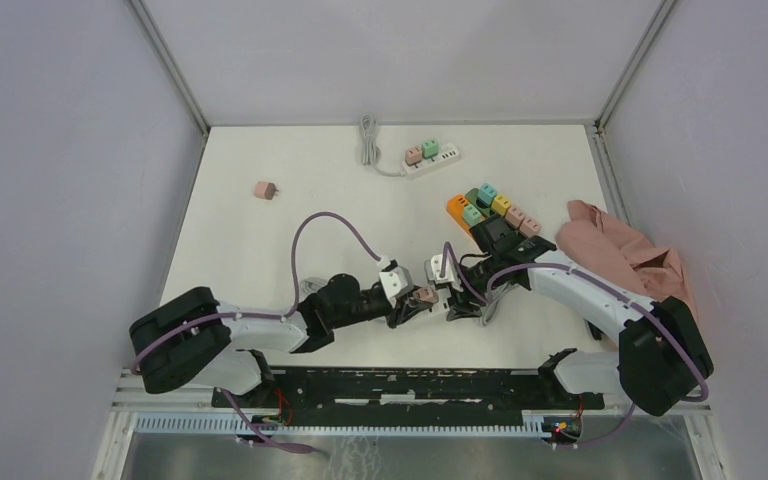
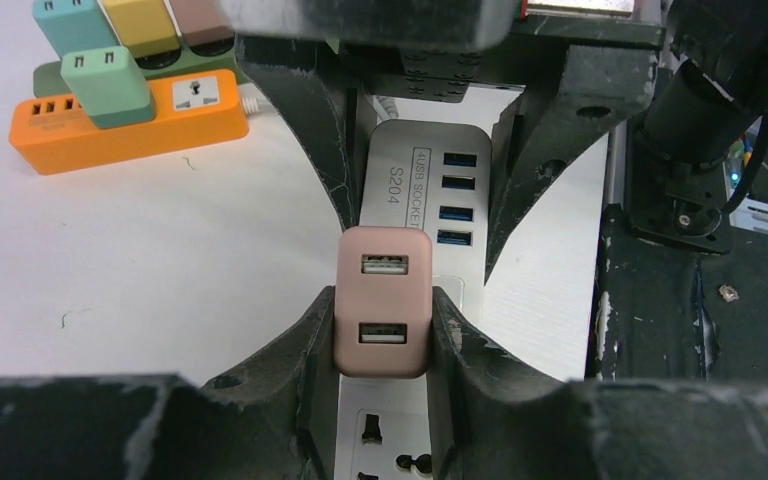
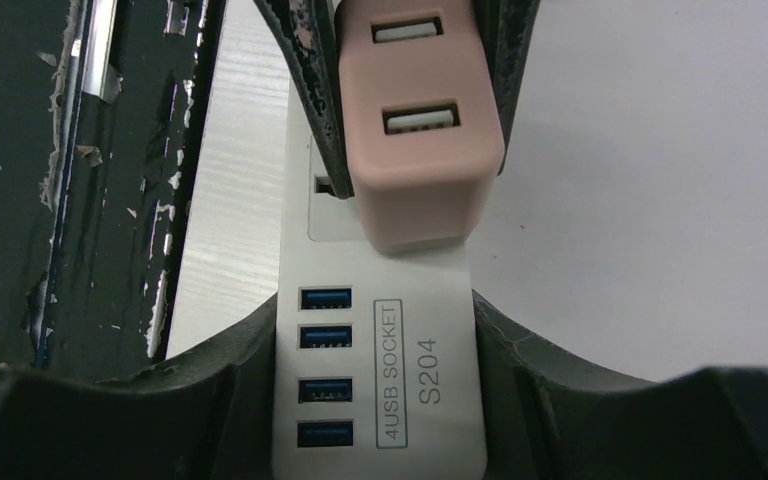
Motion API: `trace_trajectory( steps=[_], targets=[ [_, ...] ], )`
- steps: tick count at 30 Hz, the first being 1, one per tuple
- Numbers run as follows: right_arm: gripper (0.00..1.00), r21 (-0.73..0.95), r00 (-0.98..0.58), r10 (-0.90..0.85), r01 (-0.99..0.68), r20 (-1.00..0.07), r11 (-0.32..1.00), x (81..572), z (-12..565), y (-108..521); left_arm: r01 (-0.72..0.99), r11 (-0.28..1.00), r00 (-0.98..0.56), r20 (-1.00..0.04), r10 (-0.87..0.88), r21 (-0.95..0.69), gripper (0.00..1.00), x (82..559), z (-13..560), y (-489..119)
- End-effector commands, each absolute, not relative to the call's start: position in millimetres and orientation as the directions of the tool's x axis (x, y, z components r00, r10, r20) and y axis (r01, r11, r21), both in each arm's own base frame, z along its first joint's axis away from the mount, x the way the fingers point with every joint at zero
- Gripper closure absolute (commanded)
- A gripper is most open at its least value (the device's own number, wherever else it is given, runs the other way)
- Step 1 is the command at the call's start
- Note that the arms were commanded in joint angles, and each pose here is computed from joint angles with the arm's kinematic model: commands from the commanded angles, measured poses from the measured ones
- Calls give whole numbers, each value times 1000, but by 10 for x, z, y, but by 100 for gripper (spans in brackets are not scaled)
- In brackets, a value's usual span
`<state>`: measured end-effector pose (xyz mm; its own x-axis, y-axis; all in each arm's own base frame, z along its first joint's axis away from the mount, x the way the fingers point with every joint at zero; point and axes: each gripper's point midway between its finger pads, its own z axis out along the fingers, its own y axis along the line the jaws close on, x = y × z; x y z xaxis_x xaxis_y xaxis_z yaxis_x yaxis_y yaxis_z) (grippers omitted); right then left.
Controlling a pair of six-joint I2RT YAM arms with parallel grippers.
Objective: Pull the plug off the socket
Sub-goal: Remove the plug from the socket.
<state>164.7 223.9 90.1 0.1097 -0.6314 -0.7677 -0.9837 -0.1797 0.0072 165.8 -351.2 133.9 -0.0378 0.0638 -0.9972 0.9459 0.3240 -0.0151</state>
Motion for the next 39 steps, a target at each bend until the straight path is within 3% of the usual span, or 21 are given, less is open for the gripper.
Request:
trace_trajectory(
  steps=[1, 4, 11, 14, 21, 29, 35, 39],
  targets=[
    [100, -21, 146, -577, -976, -803, -218, 1655, 1114, 2423, 903, 426, 29, -998, 59, 51, 97, 1935, 1712, -3547],
    [100, -14, 143, -568, -974, -811, -225, 1630, 1152, 2433, 898, 440, 30, -1000, -3, 26, 97, 1969, 1772, -3428],
    [100, -12, 138, -573, -976, -808, -217, 1647, 1148, 2437, 942, 301, -93, -975, -200, -151, 97, 1755, 1856, -3390],
    [100, -9, 132, -577, -977, -806, -212, 1651, 1142, 2434, 948, 286, -90, -980, -175, -138, 97, 1726, 1820, -3457],
    [100, -4, 130, -577, -977, -806, -213, 1648, 1136, 2434, 918, 397, -38, -998, 48, -16, 97, 1901, 1680, -3603],
    [100, -7, 127, -576, -979, -808, -205, 1658, 1159, 2437, 898, 376, -173, -969, -178, -229, 97, 2138, 1919, -3372],
    [100, -8, 121, -583, -981, -803, -193, 1681, 1152, 2432, 913, 351, -151, -971, -185, -209, 97, 1987, 1812, -3300],
    [100, -2, 119, -584, -980, -803, -197, 1668, 1143, 2430, 923, 373, -56, -993, -103, -90, 97, 1831, 1734, -3398]
  ],
)
